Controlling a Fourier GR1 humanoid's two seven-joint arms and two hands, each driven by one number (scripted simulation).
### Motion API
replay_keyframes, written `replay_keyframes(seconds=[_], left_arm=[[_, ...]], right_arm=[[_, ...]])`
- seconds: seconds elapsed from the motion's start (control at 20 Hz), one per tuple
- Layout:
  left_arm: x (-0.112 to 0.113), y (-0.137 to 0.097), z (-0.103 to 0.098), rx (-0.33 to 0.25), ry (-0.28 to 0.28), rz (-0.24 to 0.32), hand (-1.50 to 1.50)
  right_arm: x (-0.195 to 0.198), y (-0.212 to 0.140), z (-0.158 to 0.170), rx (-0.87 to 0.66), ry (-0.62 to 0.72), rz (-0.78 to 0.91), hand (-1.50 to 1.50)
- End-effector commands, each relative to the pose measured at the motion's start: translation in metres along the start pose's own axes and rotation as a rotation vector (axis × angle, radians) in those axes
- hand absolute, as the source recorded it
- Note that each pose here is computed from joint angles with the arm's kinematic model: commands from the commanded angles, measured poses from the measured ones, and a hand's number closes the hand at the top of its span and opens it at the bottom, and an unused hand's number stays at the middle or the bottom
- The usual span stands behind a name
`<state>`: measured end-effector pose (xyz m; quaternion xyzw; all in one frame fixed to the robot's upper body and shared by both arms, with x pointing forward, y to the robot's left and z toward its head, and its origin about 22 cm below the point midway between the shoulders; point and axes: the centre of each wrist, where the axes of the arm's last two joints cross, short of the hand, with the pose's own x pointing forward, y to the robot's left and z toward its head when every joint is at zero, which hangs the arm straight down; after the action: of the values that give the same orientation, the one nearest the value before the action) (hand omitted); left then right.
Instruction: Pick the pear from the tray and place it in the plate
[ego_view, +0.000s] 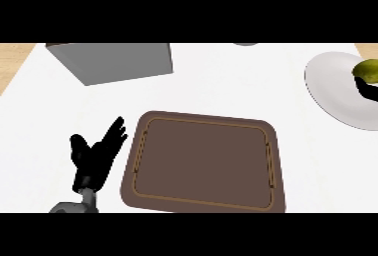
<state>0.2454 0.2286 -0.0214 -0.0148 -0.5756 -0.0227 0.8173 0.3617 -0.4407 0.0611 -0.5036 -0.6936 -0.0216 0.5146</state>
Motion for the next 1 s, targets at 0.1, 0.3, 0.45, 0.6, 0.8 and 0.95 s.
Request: replay_keyframes(seconds=[0.1, 0.3, 0.45, 0.6, 0.8, 0.95], left_arm=[[-0.005, -0.017, 0.0, -0.031, 0.015, -0.012, 0.0], [0.007, -0.015, -0.008, -0.044, -0.01, -0.013, 0.0], [-0.004, -0.008, -0.006, -0.044, -0.006, -0.003, 0.0], [-0.005, -0.012, -0.008, -0.037, -0.015, -0.006, 0.0], [-0.009, -0.003, 0.001, -0.027, -0.008, -0.008, 0.0], [-0.008, -0.001, 0.0, -0.017, 0.007, -0.004, 0.0]], right_arm=[[-0.02, -0.027, -0.012, 0.115, 0.201, 0.133, 1.5], [-0.026, -0.022, -0.005, 0.275, 0.21, 0.212, -1.5], [-0.021, -0.014, -0.006, 0.33, 0.187, 0.123, -1.5], [-0.019, -0.009, -0.004, 0.317, 0.146, 0.017, -1.5], [-0.018, -0.007, -0.004, 0.215, 0.107, -0.162, -1.5], [-0.021, -0.033, -0.018, 0.147, 0.107, -0.271, -1.5]])
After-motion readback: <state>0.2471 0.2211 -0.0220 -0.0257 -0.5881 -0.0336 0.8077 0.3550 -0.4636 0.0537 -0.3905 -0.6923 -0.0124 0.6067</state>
